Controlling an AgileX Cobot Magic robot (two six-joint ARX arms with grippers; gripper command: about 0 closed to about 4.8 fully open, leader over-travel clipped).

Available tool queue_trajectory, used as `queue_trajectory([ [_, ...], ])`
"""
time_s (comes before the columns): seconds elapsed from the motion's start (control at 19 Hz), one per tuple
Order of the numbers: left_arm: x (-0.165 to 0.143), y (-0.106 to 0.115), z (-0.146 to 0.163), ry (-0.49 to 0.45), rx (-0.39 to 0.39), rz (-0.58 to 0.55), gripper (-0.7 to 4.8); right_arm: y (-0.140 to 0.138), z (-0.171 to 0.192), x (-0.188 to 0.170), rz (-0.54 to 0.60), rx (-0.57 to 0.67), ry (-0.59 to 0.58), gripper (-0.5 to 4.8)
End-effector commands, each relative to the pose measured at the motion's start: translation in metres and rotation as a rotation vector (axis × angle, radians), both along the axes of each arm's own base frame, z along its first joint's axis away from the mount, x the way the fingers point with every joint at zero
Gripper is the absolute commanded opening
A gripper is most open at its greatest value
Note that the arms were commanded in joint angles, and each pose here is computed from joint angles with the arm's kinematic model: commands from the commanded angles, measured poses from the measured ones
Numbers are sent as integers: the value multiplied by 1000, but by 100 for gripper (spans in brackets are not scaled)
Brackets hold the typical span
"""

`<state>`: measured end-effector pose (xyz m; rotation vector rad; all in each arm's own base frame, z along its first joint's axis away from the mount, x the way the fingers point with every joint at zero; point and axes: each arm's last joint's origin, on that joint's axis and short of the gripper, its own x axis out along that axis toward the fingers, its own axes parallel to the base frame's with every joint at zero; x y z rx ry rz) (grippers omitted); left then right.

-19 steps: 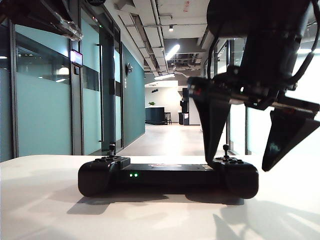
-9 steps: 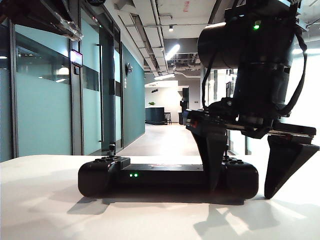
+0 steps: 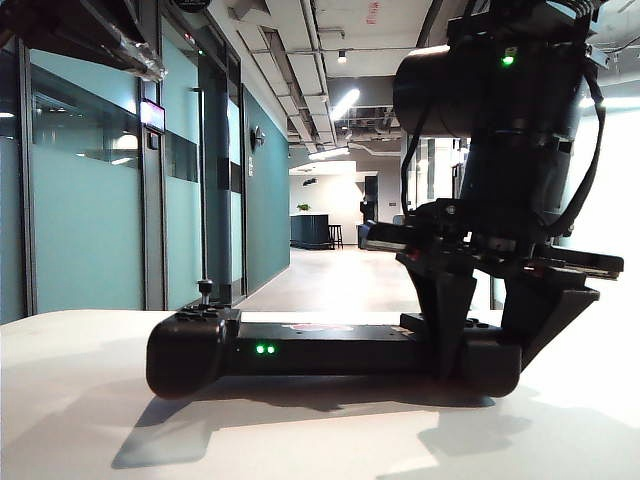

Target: Push the left joystick on the remote control sitting on the white table forward to make the robot dog walk in a straight line until it approaches the door.

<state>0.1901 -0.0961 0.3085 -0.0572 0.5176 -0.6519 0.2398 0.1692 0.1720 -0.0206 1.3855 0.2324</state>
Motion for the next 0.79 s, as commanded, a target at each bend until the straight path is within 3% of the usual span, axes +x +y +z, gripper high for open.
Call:
queue_trajectory([
  [0.05,0,-4,0,-23,3,-127,-5,0,1,-1,-88,23,28,113],
  [0.37,14,-12,-39,32,110,-260,-5,-7,0,-8,-163,-104,52,113],
  [0.53,21,-19,-65,47,90,-396,-5,-7,0,-7,-199,-96,54,113],
  [0.79,35,-28,-93,80,98,-517,-5,-7,0,-7,-200,-94,52,113],
])
